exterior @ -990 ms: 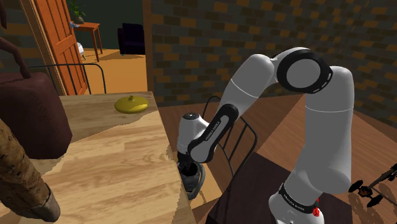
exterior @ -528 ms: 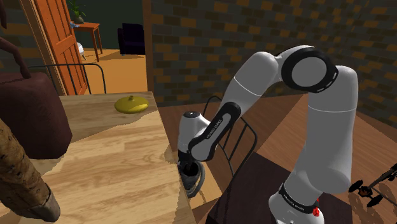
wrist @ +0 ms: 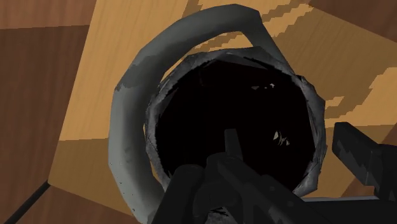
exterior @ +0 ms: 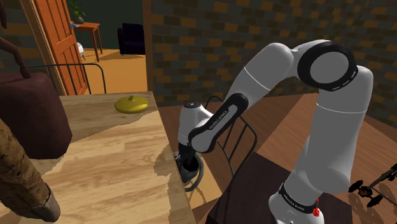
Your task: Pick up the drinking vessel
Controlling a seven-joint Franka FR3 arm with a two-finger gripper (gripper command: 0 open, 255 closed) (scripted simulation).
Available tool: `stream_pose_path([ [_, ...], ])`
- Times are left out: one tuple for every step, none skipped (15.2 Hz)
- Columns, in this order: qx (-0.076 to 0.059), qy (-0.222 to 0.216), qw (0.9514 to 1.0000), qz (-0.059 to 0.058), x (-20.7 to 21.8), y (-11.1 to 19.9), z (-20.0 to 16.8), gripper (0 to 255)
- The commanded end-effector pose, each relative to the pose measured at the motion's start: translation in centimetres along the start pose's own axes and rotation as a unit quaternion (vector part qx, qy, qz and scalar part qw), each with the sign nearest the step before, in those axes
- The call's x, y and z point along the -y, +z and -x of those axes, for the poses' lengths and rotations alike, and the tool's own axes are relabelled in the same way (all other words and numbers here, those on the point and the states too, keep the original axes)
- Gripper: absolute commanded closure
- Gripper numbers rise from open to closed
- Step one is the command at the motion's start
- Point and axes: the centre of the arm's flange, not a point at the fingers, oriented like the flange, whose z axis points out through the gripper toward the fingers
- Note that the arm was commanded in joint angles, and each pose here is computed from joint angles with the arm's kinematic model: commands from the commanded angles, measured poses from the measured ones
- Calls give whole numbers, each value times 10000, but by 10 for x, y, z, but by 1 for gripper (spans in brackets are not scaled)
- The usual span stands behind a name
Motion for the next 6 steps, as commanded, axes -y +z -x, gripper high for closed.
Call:
stream_pose_path([
  [-10, -1, 10000, -2, 1, -11, 0, 255],
  [-10, -1, 10000, -2, 1, -16, 0, 255],
  [-10, -1, 10000, -2, 1, -22, 1, 255],
  [-10, -1, 10000, -2, 2, -27, 1, 255],
  [-10, -1, 10000, -2, 2, -28, 1, 255],
  [-10, -1, 10000, -2, 2, -28, 1, 255],
])
